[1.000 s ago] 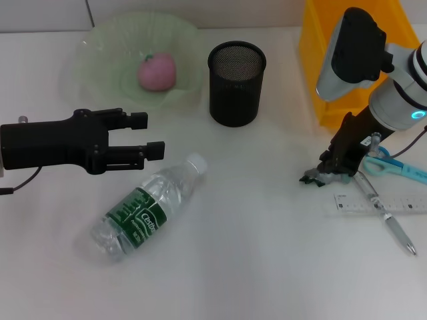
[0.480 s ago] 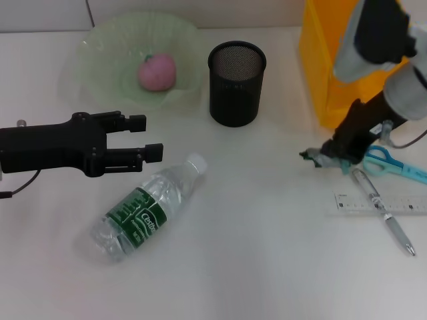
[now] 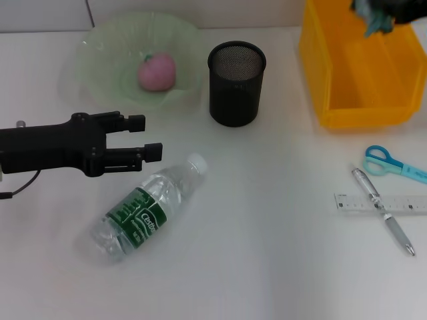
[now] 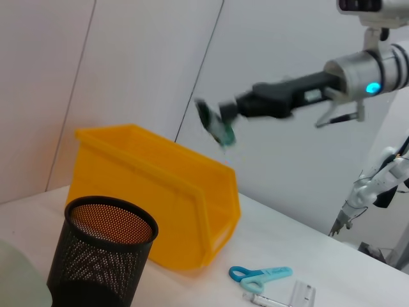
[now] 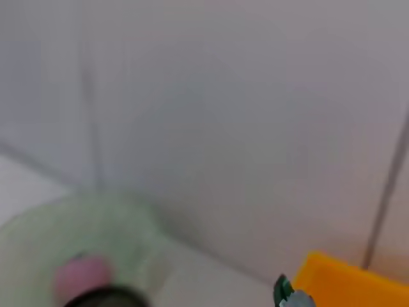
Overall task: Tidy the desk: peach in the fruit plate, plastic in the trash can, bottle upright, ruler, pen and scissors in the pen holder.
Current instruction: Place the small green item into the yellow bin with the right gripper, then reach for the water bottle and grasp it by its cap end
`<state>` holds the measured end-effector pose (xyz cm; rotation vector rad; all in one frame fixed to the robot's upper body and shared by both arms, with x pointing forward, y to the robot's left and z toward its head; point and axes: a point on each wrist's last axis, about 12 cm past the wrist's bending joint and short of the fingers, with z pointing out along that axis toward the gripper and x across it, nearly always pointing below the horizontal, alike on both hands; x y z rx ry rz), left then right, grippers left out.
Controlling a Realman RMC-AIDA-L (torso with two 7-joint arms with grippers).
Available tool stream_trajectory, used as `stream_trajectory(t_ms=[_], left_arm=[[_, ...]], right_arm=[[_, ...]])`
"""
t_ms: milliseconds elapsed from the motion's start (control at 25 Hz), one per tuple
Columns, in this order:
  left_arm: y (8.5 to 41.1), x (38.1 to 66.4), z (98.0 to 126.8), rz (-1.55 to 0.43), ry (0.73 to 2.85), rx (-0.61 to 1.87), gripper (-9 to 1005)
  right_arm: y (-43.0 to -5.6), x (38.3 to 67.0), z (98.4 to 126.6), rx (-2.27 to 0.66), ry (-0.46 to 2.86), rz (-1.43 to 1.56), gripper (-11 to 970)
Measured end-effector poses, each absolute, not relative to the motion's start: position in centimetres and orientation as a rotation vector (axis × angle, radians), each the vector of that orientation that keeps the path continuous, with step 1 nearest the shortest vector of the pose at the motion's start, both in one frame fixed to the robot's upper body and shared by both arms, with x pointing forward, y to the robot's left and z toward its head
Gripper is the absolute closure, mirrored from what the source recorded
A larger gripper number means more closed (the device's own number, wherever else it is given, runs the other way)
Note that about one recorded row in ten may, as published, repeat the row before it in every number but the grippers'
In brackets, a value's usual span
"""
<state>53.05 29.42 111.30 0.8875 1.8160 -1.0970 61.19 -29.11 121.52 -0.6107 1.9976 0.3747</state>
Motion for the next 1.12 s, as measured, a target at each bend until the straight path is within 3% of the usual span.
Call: stream_trajectory(t_ms=[400, 640, 760, 960, 1000, 1120], left_arm=[[29.2, 53.5, 111.5, -1.102, 1.823, 0.885, 200], [29.2, 53.9, 111.8, -1.106, 1.847, 0.869, 199], [29.3, 54.3, 112.5, -1.119, 1.879, 0.844, 199], [29.4, 55.7, 115.2, -1.103, 2.023, 0.79, 199], [29.0, 56.4, 116.4, -1.061, 2.126, 0.757, 199], [28.2, 57.1, 117.3, -1.016, 2.221, 0.736, 200]], right_arm=[[-28.5, 63.2, 117.7, -0.476, 2.051, 0.441, 905], [-28.5, 62.9, 117.8, -0.465, 2.04, 0.486, 791], [-28.9, 61.6, 118.3, -0.496, 2.01, 0.567, 734], [-30.2, 57.1, 118.7, -0.703, 1.866, 0.763, 494], [-30.5, 54.8, 117.8, -0.847, 1.797, 0.843, 461], [-30.6, 52.9, 116.1, -0.966, 1.739, 0.919, 361]])
